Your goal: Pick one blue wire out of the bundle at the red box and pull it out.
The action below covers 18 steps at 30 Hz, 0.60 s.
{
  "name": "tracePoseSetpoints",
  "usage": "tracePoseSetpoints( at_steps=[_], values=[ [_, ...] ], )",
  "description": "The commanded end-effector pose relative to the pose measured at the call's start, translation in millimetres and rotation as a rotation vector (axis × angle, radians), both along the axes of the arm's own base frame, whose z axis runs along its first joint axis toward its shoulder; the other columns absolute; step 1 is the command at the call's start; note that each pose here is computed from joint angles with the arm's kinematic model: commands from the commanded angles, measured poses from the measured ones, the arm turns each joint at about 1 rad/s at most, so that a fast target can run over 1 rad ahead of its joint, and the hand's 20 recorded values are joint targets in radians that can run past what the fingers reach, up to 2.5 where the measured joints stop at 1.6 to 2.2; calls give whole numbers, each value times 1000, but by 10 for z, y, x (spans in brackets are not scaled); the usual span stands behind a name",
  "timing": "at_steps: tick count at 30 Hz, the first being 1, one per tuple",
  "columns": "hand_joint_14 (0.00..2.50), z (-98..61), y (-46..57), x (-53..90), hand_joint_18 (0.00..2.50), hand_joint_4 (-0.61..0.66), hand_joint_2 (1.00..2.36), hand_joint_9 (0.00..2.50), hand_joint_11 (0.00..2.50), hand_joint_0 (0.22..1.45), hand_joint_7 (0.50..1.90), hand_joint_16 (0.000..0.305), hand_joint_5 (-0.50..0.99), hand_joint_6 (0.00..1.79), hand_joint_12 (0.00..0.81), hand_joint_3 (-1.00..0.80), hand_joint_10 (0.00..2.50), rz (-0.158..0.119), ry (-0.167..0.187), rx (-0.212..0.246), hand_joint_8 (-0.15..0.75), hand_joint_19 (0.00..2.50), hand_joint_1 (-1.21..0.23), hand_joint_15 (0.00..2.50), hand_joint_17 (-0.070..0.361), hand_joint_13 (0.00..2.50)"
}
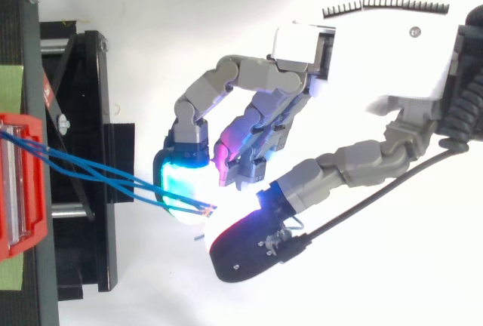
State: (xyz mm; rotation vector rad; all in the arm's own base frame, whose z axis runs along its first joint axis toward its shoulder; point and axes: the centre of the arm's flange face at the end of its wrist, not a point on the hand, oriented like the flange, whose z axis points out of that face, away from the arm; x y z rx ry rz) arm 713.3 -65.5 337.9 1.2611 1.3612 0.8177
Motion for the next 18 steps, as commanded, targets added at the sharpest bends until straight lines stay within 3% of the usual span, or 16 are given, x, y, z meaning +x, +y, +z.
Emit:
tracePoseSetpoints(
  at_steps=[1,5,7,10,18],
  values=[
    [19,-6,0,2,945,-176,1000,918,589,549,774,36,-261,926,330,-500,12,0,1,0,196,512,-890,549,82,983],
    [21,-6,1,2,935,-141,1000,940,597,521,766,37,-258,927,335,-500,11,1,1,0,213,529,-826,556,84,982],
    [20,-6,1,2,921,-121,1000,977,612,514,779,37,-248,924,342,-500,9,1,1,0,230,551,-728,559,84,986],
    [19,-6,1,2,888,-133,1000,1007,629,561,815,35,-239,918,334,-500,13,1,1,0,236,586,-650,568,79,978],
    [22,-6,0,2,899,-161,1009,1074,656,668,854,35,-227,923,345,-397,14,0,1,0,241,589,-739,581,79,1012]
  ],
)
